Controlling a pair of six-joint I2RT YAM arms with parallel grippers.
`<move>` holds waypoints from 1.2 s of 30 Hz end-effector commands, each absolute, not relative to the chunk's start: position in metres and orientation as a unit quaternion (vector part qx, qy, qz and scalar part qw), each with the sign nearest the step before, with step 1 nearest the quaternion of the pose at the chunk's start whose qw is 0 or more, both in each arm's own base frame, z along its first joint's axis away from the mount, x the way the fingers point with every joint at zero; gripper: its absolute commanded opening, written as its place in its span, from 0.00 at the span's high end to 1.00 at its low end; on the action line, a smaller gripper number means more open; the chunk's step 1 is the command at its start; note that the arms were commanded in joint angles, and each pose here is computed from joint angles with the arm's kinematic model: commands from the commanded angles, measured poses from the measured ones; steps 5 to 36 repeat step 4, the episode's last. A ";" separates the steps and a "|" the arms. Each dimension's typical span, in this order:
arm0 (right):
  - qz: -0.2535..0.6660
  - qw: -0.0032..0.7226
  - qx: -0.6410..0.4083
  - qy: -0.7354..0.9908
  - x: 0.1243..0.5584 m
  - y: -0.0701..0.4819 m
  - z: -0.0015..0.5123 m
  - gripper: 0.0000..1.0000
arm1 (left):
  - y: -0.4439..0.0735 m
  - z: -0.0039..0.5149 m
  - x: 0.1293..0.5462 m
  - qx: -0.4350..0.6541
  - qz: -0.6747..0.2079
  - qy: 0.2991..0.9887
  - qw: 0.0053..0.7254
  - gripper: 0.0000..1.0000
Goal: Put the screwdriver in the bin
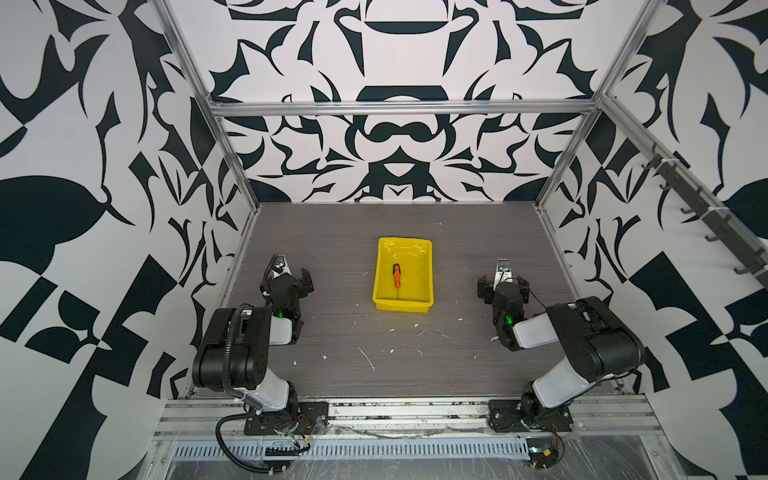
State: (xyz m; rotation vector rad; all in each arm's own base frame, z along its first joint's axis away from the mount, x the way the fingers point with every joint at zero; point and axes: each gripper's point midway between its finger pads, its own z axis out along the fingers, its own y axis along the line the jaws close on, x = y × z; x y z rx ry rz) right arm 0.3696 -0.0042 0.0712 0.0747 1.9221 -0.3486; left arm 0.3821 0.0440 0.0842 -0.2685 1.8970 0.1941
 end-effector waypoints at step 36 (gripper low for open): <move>-0.129 0.579 0.045 0.804 0.379 -0.004 0.088 0.00 | 0.043 0.093 0.389 -0.112 0.077 0.802 0.581 0.00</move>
